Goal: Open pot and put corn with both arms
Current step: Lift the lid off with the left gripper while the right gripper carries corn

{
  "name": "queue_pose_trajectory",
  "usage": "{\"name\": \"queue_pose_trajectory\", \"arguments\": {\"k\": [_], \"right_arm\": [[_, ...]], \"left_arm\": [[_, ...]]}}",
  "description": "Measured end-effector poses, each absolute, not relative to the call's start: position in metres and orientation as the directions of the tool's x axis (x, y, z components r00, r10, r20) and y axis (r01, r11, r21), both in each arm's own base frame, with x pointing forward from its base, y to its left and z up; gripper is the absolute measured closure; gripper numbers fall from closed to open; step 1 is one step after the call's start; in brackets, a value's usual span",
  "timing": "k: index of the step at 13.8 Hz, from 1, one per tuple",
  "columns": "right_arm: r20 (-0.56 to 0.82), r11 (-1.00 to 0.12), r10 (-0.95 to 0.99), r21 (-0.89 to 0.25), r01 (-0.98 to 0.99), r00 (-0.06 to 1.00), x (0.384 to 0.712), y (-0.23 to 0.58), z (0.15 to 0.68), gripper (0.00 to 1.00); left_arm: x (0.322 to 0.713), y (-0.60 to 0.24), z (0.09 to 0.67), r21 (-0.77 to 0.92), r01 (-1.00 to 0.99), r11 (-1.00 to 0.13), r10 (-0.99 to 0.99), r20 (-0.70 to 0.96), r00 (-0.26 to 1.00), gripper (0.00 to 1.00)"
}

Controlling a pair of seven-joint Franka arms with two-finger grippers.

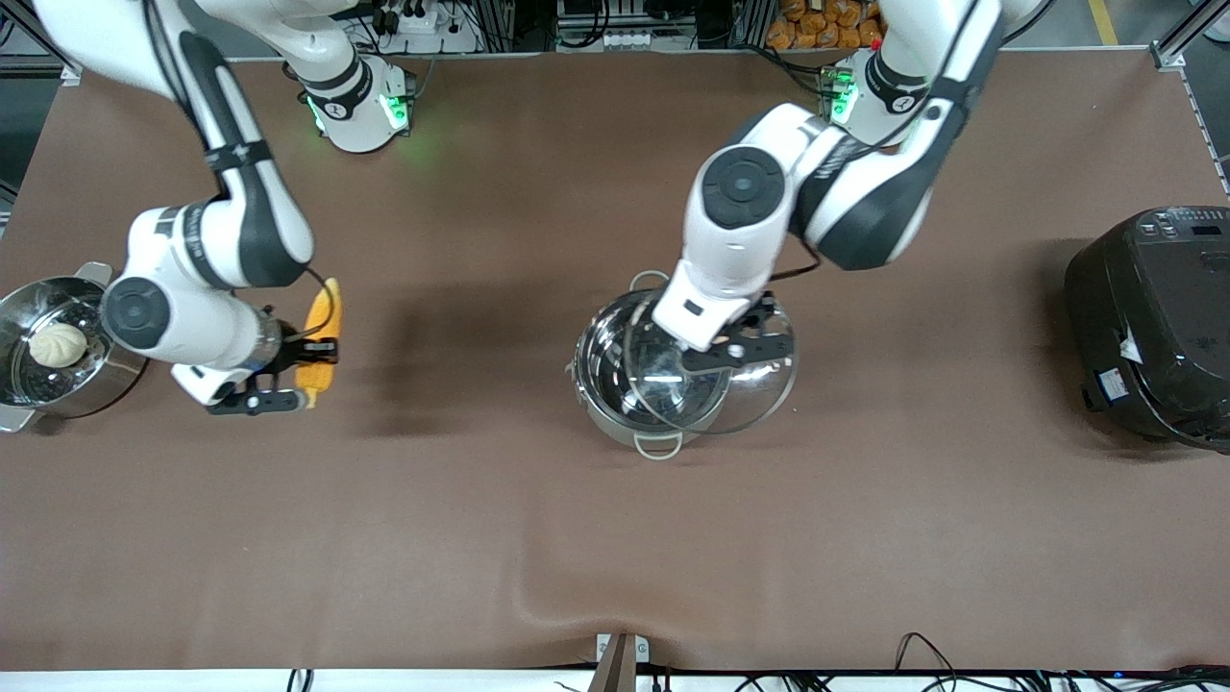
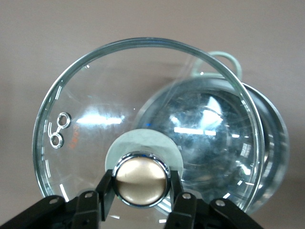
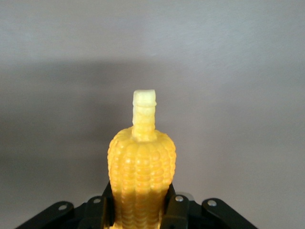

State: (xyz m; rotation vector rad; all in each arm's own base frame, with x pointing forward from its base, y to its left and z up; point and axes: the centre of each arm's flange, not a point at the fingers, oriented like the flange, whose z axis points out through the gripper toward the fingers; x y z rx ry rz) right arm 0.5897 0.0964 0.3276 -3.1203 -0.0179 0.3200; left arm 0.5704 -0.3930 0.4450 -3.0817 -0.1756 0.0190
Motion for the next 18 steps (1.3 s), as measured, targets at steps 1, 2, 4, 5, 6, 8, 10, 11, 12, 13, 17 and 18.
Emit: {"name": "queue_pose_trajectory", "arguments": {"k": [1, 2, 4, 5, 6, 8, 10, 11, 12, 13, 17, 18], "right_arm": [[-0.205, -1.0, -0.016, 0.008, -0.014, 0.979, 0.588, 0.124, 0.336, 0.6], [-0.198, -0.999, -0.037, 0.015, -0.035, 0.979, 0.585, 0.152, 0.344, 0.6], [-0.193, -0.999, -0.032, -0.017, -0.035, 0.981, 0.574, 0.209, 0.355, 0.6], [-0.191, -0.999, -0.013, -0.041, -0.022, 0.982, 0.567, 0.237, 0.36, 0.6], [-0.186, -0.998, 0.008, -0.065, -0.004, 0.983, 0.561, 0.262, 0.366, 0.6], [-0.175, -0.995, 0.024, -0.102, 0.006, 0.984, 0.552, 0.306, 0.377, 0.6], [-0.166, -0.993, -0.014, -0.114, -0.034, 0.986, 0.553, 0.335, 0.383, 0.6], [-0.162, -0.991, -0.041, -0.121, -0.061, 0.986, 0.555, 0.348, 0.385, 0.6], [-0.158, -0.988, -0.072, -0.127, -0.093, 0.985, 0.558, 0.363, 0.387, 0.6], [-0.153, -0.984, -0.1, -0.132, -0.121, 0.983, 0.561, 0.377, 0.389, 0.6], [-0.16, -0.967, -0.15, -0.182, -0.178, 0.976, 0.571, 0.424, 0.387, 0.6], [-0.156, -0.962, -0.162, -0.194, -0.191, 0.974, 0.576, 0.431, 0.388, 0.6]], "left_arm": [[0.578, -0.375, 0.452, -0.063, 0.107, -0.992, 0.108, -0.015, 0.994, 0.5], [0.585, -0.355, 0.459, -0.068, 0.104, -0.992, 0.106, -0.018, 0.994, 0.5], [0.595, -0.317, 0.466, -0.08, 0.104, -0.991, 0.106, -0.027, 0.994, 0.5], [0.597, -0.299, 0.465, -0.088, 0.097, -0.991, 0.1, -0.035, 0.994, 0.5], [0.599, -0.281, 0.462, -0.096, 0.086, -0.992, 0.09, -0.047, 0.995, 0.5], [0.602, -0.244, 0.455, -0.109, 0.061, -0.992, 0.069, -0.072, 0.995, 0.5], [0.605, -0.208, 0.447, -0.109, 0.046, -0.993, 0.054, -0.077, 0.996, 0.5], [0.605, -0.194, 0.44, -0.105, 0.041, -0.994, 0.049, -0.071, 0.996, 0.5], [0.604, -0.185, 0.432, -0.101, 0.037, -0.994, 0.043, -0.062, 0.997, 0.5], [0.601, -0.177, 0.422, -0.098, 0.038, -0.994, 0.044, -0.055, 0.998, 0.5], [0.588, -0.168, 0.374, -0.079, 0.035, -0.996, 0.038, -0.027, 0.999, 0.5], [0.586, -0.166, 0.364, -0.072, 0.036, -0.997, 0.037, -0.017, 0.999, 0.5]]}}
